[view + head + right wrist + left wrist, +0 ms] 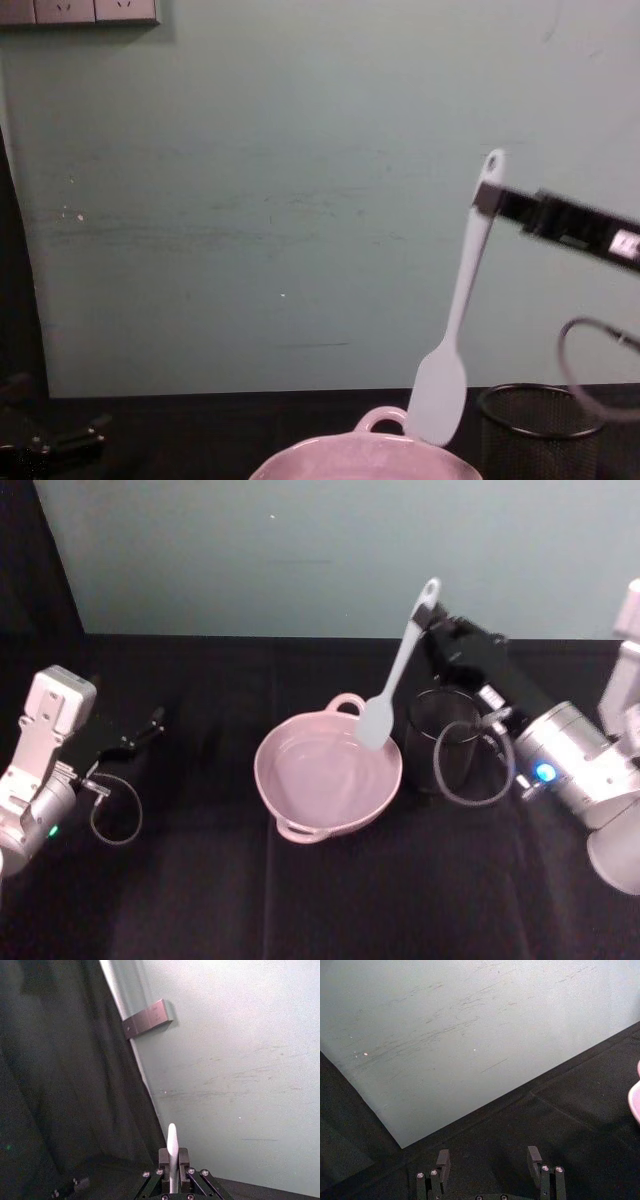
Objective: Use the one hand to pick up the spoon and stir the clear water in the bowl.
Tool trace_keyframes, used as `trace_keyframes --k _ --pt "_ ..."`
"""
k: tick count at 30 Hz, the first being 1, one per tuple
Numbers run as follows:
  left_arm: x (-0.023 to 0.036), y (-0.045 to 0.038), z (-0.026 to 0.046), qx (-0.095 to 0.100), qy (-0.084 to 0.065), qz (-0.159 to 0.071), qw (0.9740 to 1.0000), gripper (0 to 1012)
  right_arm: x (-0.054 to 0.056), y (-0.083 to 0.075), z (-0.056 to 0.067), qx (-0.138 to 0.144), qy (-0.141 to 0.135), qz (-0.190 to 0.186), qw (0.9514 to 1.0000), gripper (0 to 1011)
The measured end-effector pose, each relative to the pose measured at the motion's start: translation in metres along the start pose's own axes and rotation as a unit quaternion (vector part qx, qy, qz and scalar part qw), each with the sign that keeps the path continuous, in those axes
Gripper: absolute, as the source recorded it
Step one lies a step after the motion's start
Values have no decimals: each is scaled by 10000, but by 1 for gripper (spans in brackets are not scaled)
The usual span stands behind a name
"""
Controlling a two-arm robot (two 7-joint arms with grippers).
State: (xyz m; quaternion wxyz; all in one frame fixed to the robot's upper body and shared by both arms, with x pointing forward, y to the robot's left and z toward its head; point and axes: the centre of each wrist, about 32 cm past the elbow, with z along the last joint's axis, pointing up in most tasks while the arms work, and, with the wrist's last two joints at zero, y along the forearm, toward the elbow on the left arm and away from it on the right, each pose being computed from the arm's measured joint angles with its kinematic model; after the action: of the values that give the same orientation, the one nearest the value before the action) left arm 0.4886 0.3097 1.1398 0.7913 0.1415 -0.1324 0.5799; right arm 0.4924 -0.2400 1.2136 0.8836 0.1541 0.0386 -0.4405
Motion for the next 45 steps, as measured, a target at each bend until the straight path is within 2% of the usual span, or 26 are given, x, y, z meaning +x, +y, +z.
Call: trace_keyframes --k 1,4,7,8,13,15,23,30,36,45 --pt "0 0 0 0 0 1 10000 1011 0 0 0 0 0 0 10000 112" --pt "0 0 0 0 0 0 10000 1011 76 -28 171 41 262 -135 9996 112" --pt "0 0 0 0 0 0 10000 1011 140 -58 291 97 387 -239 9989 112" --pt "0 0 0 0 0 0 10000 1011 140 -58 291 97 387 -239 9989 112" --pt "0 0 0 0 0 0 10000 1011 285 -119 475 160 618 -434 9970 112" --pt "0 0 0 0 0 0 10000 1011 324 -127 497 158 666 -477 9965 112" --pt "0 0 0 0 0 0 10000 1011 518 -154 469 47 787 -749 9941 112" --pt "0 0 0 0 0 0 10000 1011 649 -189 371 -44 843 -881 9925 112" --pt "0 0 0 0 0 0 10000 1011 700 -194 255 -163 880 -910 9918 112" --pt "0 0 0 0 0 0 10000 1011 714 -190 97 -351 938 -828 9915 112"
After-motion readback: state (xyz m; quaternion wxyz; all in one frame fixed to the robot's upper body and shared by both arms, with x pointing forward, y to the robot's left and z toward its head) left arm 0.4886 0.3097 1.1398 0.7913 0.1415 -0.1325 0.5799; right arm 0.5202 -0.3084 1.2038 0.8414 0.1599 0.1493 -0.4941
